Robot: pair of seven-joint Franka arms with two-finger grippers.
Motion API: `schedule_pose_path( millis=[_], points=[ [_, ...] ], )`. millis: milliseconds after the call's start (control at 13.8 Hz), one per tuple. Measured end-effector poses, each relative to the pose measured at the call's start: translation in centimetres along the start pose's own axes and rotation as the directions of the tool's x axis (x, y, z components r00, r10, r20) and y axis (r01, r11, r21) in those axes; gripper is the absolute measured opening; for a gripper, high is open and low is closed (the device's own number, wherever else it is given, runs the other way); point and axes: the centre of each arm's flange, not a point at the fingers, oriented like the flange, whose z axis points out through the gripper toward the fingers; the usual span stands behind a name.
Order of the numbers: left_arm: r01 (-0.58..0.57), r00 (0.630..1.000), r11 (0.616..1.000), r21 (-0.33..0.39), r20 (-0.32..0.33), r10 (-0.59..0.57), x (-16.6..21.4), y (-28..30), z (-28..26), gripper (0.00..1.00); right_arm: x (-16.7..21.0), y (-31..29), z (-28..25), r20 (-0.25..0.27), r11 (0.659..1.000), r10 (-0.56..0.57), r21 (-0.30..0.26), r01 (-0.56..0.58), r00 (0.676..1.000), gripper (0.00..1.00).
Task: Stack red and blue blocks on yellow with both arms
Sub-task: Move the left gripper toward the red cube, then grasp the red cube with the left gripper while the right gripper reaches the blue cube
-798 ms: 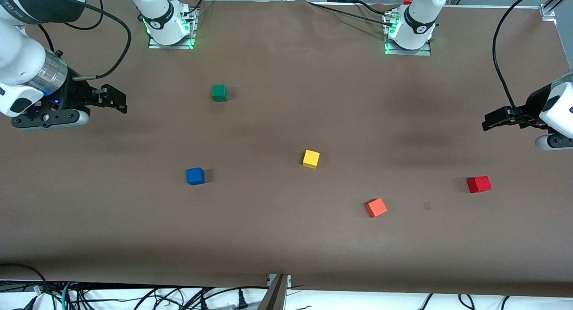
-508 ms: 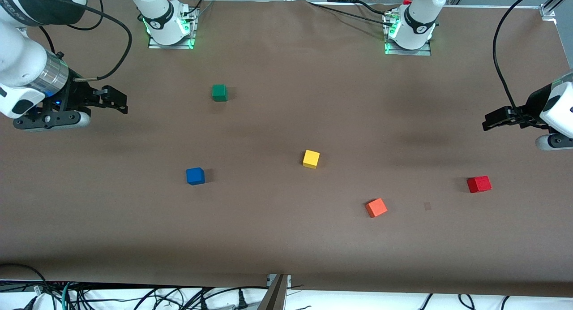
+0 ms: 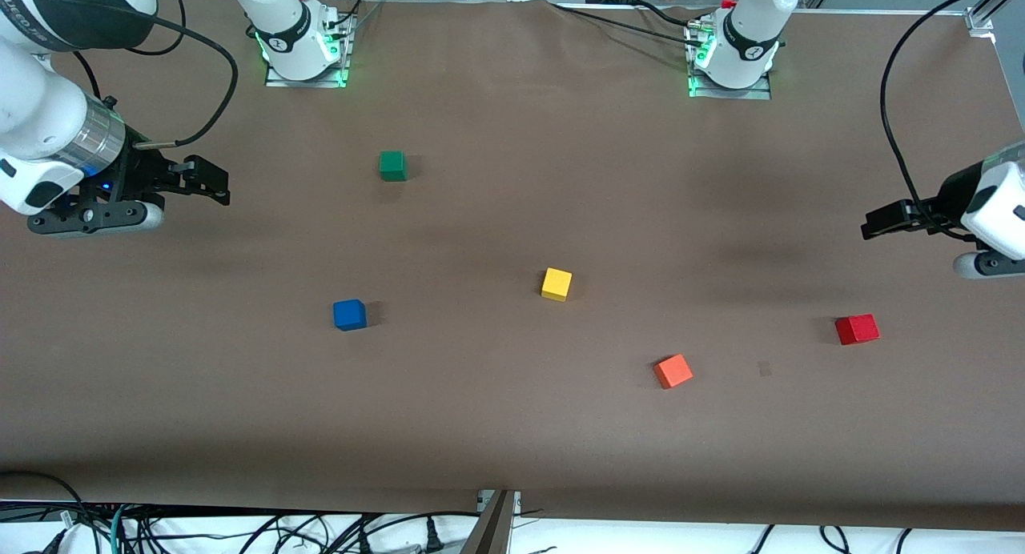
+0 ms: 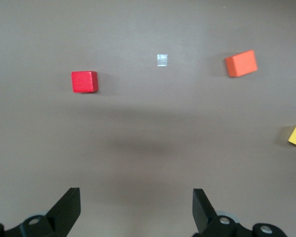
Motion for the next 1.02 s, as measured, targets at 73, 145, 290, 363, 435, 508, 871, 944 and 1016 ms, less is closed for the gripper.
schedule_pose_path(
  millis=[73, 145, 290, 363, 435, 508, 871, 944, 1016],
  points=[
    [0.021, 1.000, 1.000, -0.002, 0.013, -0.021, 0.5, -1.4, 0.8, 1.00, 0.0, 0.0, 0.0, 0.000, 1.000, 0.000, 0.000, 0.000, 1.000, 1.00],
    [0.039, 0.999, 0.999, -0.003, 0.025, -0.039, 1.0, -2.6, 1.6, 1.00, 0.0, 0.0, 0.0, 0.000, 1.000, 0.000, 0.000, 0.000, 1.000, 1.00],
    [0.070, 0.997, 0.998, -0.006, 0.033, -0.070, 2.5, -4.6, 3.7, 1.00, 0.0, 0.0, 0.0, -0.002, 1.000, 0.000, 0.000, 0.000, 1.000, 1.00],
    [0.076, 0.997, 0.997, -0.007, 0.034, -0.076, 3.4, -5.2, 5.0, 1.00, 0.0, 0.0, -0.1, -0.002, 1.000, 0.000, 0.000, 0.000, 1.000, 0.99],
    [0.075, 0.997, 0.997, -0.007, 0.034, -0.075, 4.4, -5.4, 6.7, 1.00, 0.0, 0.0, -0.1, -0.003, 1.000, 0.000, 0.000, 0.000, 1.000, 0.99],
    [0.072, 0.997, 0.997, 0.000, 0.029, -0.072, 5.5, -5.6, 8.4, 1.00, 0.0, 0.0, -0.1, -0.005, 1.000, 0.000, 0.000, 0.000, 1.000, 1.00],
    [0.083, 0.996, 0.996, 0.019, 0.039, -0.083, 9.2, -7.8, 16.5, 1.00, 0.1, 0.0, -0.3, -0.009, 1.000, 0.000, 0.000, 0.000, 1.000, 1.00],
    [0.086, 0.996, 0.996, 0.019, 0.034, -0.086, 9.8, -8.6, 18.2, 1.00, 0.1, 0.0, -0.3, -0.009, 1.000, 0.000, 0.000, 0.000, 1.000, 1.00],
    [0.080, 0.996, 0.997, 0.017, 0.030, -0.081, 10.5, -9.7, 20.1, 1.00, 0.1, 0.0, -0.3, -0.010, 1.000, 0.001, 0.000, -0.001, 1.000, 1.00]
  ],
)
